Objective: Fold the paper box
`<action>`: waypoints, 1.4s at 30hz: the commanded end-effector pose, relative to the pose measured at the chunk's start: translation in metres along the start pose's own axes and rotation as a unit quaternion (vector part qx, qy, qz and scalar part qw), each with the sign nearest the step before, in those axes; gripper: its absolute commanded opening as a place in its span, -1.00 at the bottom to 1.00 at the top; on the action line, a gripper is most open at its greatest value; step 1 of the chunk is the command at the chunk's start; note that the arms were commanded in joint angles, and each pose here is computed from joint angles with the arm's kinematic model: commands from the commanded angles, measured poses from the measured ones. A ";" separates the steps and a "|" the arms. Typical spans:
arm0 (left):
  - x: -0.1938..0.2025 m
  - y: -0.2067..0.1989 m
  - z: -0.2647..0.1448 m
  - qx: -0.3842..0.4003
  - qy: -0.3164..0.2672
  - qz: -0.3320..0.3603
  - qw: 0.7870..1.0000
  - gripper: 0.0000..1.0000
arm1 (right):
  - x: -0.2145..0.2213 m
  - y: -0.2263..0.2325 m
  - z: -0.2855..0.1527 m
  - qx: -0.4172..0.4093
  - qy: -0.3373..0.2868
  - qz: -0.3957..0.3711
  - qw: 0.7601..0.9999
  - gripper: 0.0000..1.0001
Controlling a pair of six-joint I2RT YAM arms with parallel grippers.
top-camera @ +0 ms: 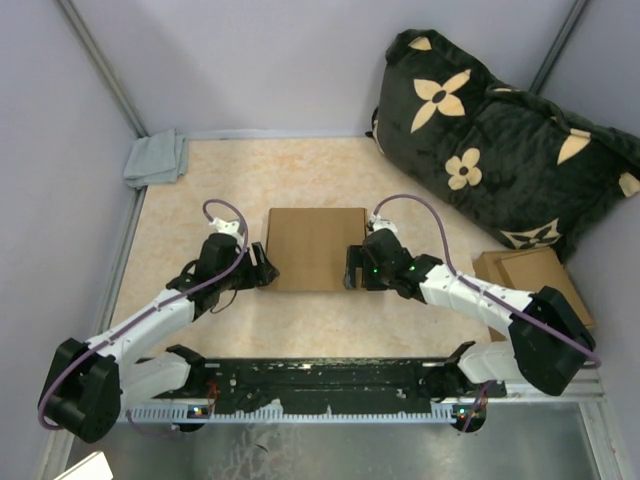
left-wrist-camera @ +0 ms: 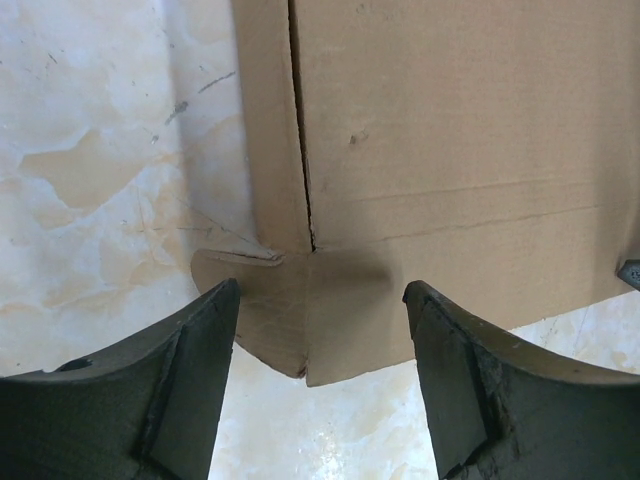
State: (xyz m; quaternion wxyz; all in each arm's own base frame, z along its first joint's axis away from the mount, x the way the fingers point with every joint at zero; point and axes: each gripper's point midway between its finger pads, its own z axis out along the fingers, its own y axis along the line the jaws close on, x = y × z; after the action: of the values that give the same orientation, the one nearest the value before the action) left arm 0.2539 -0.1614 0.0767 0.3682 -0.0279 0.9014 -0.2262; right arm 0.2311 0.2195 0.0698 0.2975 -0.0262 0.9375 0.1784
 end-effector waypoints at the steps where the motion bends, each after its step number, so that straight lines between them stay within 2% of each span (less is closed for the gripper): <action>1: 0.005 -0.006 -0.003 0.016 0.010 0.002 1.000 0.48 | -0.019 0.024 0.000 -0.036 -0.025 -0.011 0.999 0.71; 14: 0.015 -0.022 -0.010 0.057 0.038 0.004 0.998 0.37 | -0.018 0.037 -0.006 -0.060 -0.016 -0.024 0.998 0.54; 21: 0.005 -0.034 -0.022 0.073 0.033 0.001 0.997 0.33 | -0.017 0.042 -0.012 -0.072 -0.009 -0.024 0.997 0.48; 28: -0.004 -0.039 -0.030 0.075 0.030 0.001 0.997 0.32 | -0.021 0.040 -0.018 -0.065 -0.014 -0.024 0.997 0.47; 42: 0.003 -0.046 -0.028 0.095 0.050 -0.004 0.994 0.29 | -0.021 0.034 -0.015 -0.048 -0.012 -0.033 0.998 0.44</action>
State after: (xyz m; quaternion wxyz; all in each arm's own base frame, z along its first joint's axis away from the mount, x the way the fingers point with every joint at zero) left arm 0.2269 -0.1807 0.0965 0.3225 0.0044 0.9029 -0.2840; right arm 0.2230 0.2302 0.0749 0.2801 -0.0616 0.9392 0.1888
